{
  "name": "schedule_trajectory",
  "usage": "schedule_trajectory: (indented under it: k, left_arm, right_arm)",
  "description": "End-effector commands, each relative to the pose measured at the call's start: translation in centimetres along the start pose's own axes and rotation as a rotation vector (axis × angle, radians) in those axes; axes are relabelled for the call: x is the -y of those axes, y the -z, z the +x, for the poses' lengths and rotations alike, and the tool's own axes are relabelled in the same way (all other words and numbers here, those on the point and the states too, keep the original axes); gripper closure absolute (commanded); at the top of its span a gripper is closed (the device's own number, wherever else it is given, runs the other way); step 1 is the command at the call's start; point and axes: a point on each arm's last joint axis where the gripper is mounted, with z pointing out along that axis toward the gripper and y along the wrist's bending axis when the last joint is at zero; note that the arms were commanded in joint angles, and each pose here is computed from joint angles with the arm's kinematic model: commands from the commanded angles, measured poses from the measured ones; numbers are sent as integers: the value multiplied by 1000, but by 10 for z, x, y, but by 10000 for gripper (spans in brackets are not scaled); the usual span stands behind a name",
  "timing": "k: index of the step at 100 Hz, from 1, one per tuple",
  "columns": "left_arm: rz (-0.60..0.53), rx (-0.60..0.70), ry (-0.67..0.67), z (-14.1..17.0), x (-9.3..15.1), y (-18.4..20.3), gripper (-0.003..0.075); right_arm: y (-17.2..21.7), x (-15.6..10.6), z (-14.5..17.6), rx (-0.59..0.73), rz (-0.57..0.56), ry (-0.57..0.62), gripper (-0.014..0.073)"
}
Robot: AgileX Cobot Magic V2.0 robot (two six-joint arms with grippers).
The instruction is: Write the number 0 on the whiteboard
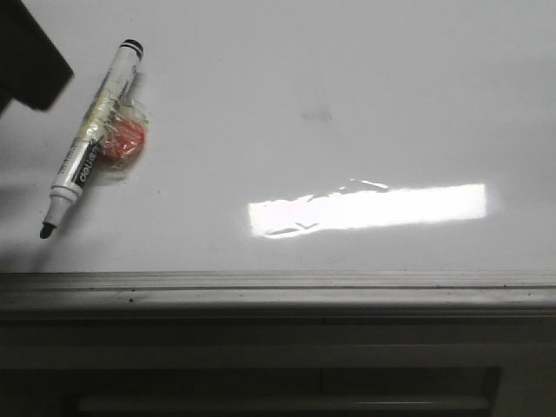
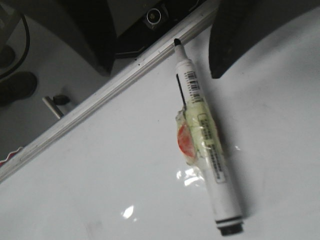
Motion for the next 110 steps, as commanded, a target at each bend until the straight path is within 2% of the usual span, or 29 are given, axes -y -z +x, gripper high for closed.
schedule_trajectory:
  k: [1, 16, 22, 29, 40, 43, 53, 61, 68, 79, 87, 97, 110]
  left_arm:
    - [17, 59, 28, -16, 4, -6, 354]
    - [-10, 6, 28, -18, -3, -30, 357]
    - [-18, -18, 28, -18, -4, -37, 387]
    - [-21, -56, 34, -17, -6, -46, 474]
    - [-24, -119, 41, -13, -9, -58, 699]
    - [-25, -130, 34, -13, -9, -60, 738]
    - [-24, -147, 17, -12, -10, -64, 740]
    - [-14, -137, -9, -13, -8, -61, 740]
    - [19, -114, -141, -15, 3, -53, 740]
    - [97, -68, -443, -18, 30, -33, 740]
    - [142, -12, -650, -20, 49, -17, 740]
    - [168, 50, -896, -21, 69, -3, 740]
    - [156, 70, -1034, -18, 80, 5, 740]
  right_arm:
    - [2, -1, -16, 83, 4, 19, 120]
    - [2, -1, -16, 83, 4, 19, 121]
    - [2, -1, -16, 83, 4, 19, 121]
    - [2, -1, -16, 84, 3, 18, 121]
    - [2, -2, -16, 83, -9, 3, 121]
    - [2, -2, -16, 83, -12, 1, 121]
    - [3, -6, -17, 82, -57, 0, 121]
    - [6, -13, -20, 89, -143, 141, 124]
    - [8, -23, -25, 103, -247, 296, 143]
    - [8, -40, -33, 116, -451, 499, 152]
    - [3, -51, -41, 117, -581, 561, 152]
    - [-7, -63, -50, 97, -690, 627, 151]
    - [-26, -81, -59, 57, -787, 680, 151]
